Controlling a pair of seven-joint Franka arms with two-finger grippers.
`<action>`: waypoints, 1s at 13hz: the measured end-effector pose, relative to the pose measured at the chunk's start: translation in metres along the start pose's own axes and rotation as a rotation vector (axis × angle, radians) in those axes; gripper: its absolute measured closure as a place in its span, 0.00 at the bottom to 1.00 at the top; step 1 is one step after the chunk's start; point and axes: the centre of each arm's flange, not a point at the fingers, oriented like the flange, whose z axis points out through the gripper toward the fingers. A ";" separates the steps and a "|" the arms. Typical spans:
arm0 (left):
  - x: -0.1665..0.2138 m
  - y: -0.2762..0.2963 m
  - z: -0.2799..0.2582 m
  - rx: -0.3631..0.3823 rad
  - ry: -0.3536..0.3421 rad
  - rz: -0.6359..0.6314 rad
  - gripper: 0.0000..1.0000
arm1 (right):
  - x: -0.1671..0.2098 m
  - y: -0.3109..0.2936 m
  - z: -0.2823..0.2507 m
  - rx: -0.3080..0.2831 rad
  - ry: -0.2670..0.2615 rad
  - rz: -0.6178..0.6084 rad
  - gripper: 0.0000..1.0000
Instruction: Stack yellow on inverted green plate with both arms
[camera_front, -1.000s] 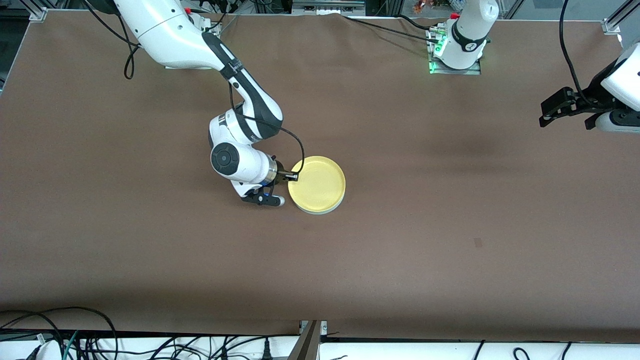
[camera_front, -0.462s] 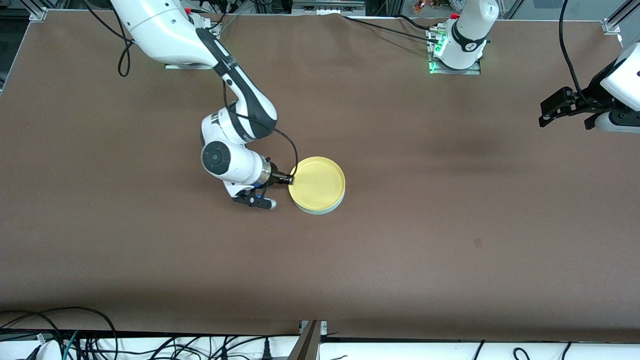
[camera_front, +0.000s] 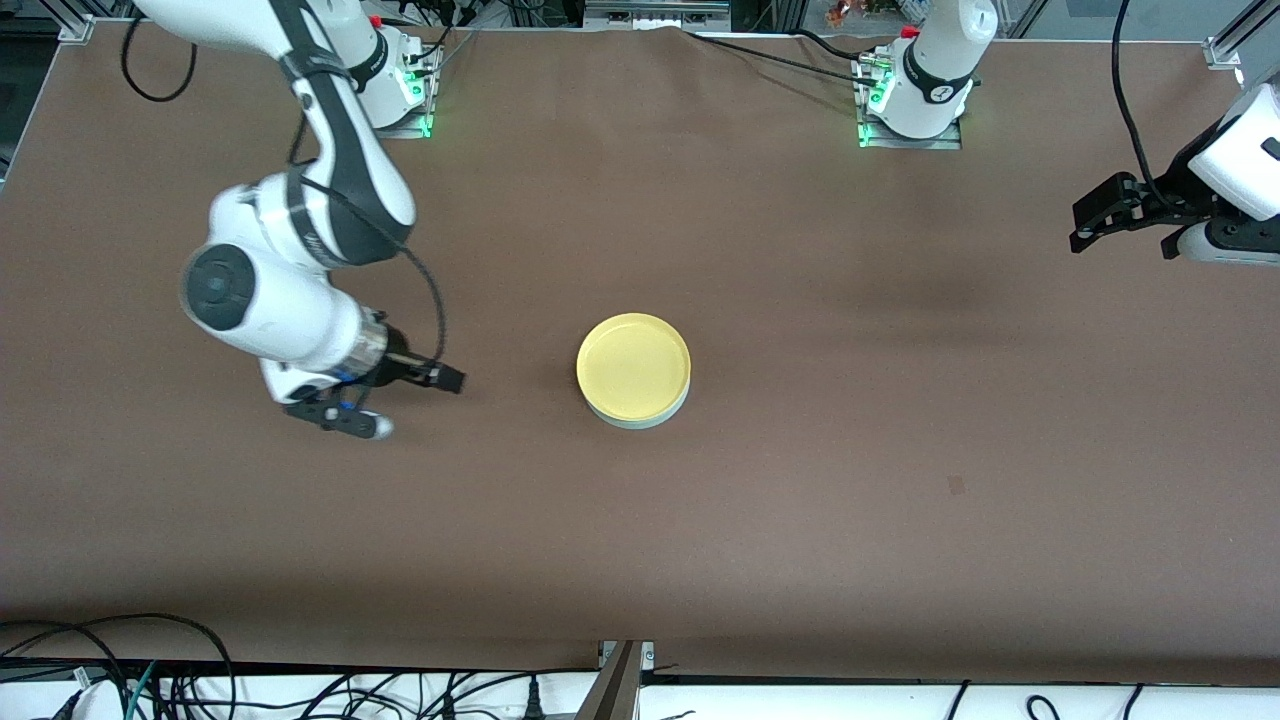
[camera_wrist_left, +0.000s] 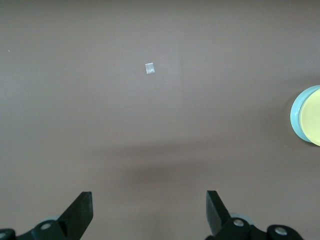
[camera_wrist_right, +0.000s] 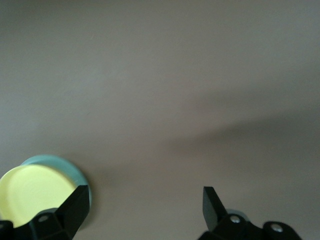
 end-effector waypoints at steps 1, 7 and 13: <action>0.000 0.001 0.000 0.000 0.000 0.001 0.00 | 0.007 0.017 -0.018 -0.030 0.024 -0.023 0.00; 0.000 0.003 0.000 0.000 0.001 0.005 0.00 | 0.006 0.124 -0.116 -0.079 -0.083 -0.176 0.00; 0.000 0.007 -0.001 0.000 0.001 0.013 0.00 | -0.053 0.180 -0.180 -0.074 -0.161 -0.205 0.00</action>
